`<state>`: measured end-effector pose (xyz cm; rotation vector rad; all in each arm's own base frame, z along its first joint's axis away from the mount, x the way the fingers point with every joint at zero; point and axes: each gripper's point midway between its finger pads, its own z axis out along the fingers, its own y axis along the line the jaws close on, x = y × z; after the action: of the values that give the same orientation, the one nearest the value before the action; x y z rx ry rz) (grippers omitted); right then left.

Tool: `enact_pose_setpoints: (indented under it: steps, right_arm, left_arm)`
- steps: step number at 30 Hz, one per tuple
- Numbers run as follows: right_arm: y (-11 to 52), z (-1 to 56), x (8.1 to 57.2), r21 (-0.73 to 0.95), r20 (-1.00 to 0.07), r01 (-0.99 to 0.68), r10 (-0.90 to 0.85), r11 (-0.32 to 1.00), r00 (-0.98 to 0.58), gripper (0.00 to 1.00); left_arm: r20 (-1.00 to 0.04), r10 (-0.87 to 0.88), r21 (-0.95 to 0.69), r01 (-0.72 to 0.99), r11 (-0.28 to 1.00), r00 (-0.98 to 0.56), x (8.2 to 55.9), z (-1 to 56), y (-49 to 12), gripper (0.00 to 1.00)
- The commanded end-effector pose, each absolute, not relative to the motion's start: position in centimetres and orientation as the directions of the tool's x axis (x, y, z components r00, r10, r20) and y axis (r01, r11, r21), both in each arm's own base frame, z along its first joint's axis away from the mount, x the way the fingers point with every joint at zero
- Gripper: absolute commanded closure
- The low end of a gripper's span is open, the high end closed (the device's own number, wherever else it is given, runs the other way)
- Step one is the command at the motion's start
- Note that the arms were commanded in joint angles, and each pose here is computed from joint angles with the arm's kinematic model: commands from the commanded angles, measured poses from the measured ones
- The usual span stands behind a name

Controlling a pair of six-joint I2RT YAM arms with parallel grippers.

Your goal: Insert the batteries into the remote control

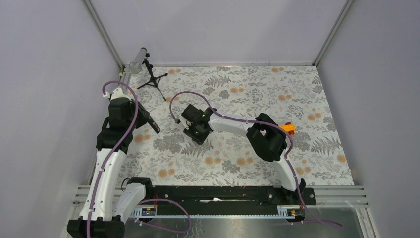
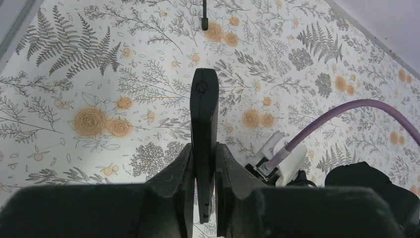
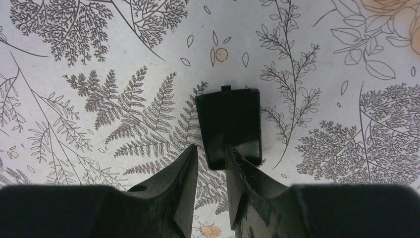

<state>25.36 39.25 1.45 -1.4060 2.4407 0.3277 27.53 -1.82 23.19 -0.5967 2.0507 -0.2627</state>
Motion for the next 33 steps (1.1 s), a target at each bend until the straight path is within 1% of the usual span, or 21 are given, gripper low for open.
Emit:
enact_pose_setpoints:
  steps: [1,3,6,9,15,16,18,21,24,27,29,31,33]
  right_arm:
    - [39.8,1.4,25.3,0.032,-0.370,-0.878,-0.810,0.478,-0.455,0.67]
    - [39.7,1.2,25.4,0.024,-0.368,-0.876,-0.810,0.482,-0.456,0.69]
    - [39.4,0.8,25.5,0.008,-0.355,-0.873,-0.814,0.489,-0.459,0.78]
    - [39.1,0.6,25.6,-0.013,-0.343,-0.868,-0.817,0.497,-0.462,0.85]
    - [38.1,0.3,26.2,-0.084,-0.328,-0.841,-0.812,0.535,-0.483,0.91]
    - [38.0,0.2,26.2,-0.093,-0.326,-0.835,-0.809,0.542,-0.489,0.90]
    - [37.6,0.2,26.2,-0.121,-0.318,-0.819,-0.804,0.561,-0.503,0.81]
    - [37.3,0.2,26.0,-0.148,-0.311,-0.803,-0.798,0.577,-0.516,0.73]
    - [36.9,0.5,25.6,-0.155,-0.305,-0.793,-0.792,0.589,-0.529,0.71]
    - [36.7,0.4,25.2,-0.152,-0.296,-0.796,-0.796,0.585,-0.528,0.71]
    - [36.5,0.1,25.1,-0.151,-0.285,-0.798,-0.799,0.583,-0.530,0.77]
    - [36.1,-0.4,25.1,-0.165,-0.272,-0.796,-0.803,0.582,-0.530,0.85]
    - [36.1,-0.6,25.4,-0.178,-0.271,-0.792,-0.803,0.584,-0.531,0.96]
  left_arm:
    - [-0.759,-0.528,-0.451,-0.276,0.849,-0.382,28.5,25.1,-2.0,1.00]
    - [-0.758,-0.528,-0.453,-0.274,0.848,-0.383,28.7,25.1,-2.1,1.00]
    - [-0.756,-0.528,-0.456,-0.269,0.849,-0.386,28.8,25.0,-2.2,1.00]
    - [-0.756,-0.527,-0.456,-0.265,0.850,-0.389,29.0,25.0,-2.3,1.00]
    - [-0.757,-0.525,-0.455,-0.263,0.851,-0.389,29.3,25.1,-2.3,1.00]
    - [-0.757,-0.526,-0.456,-0.264,0.850,-0.388,29.3,25.1,-2.3,1.00]
    - [-0.759,-0.525,-0.453,-0.267,0.850,-0.384,29.3,25.2,-2.2,1.00]
    - [-0.761,-0.525,-0.450,-0.271,0.851,-0.382,29.2,25.2,-2.0,1.00]
    - [-0.759,-0.529,-0.453,-0.275,0.848,-0.380,29.1,25.1,-1.9,1.00]
    - [-0.753,-0.534,-0.459,-0.276,0.845,-0.384,29.1,25.0,-2.0,1.00]
    - [-0.750,-0.538,-0.462,-0.278,0.842,-0.384,29.1,24.9,-2.0,1.00]
    - [-0.748,-0.541,-0.466,-0.277,0.840,-0.384,29.1,24.8,-2.0,1.00]
    - [-0.746,-0.544,-0.468,-0.278,0.839,-0.383,29.0,24.9,-2.0,1.00]
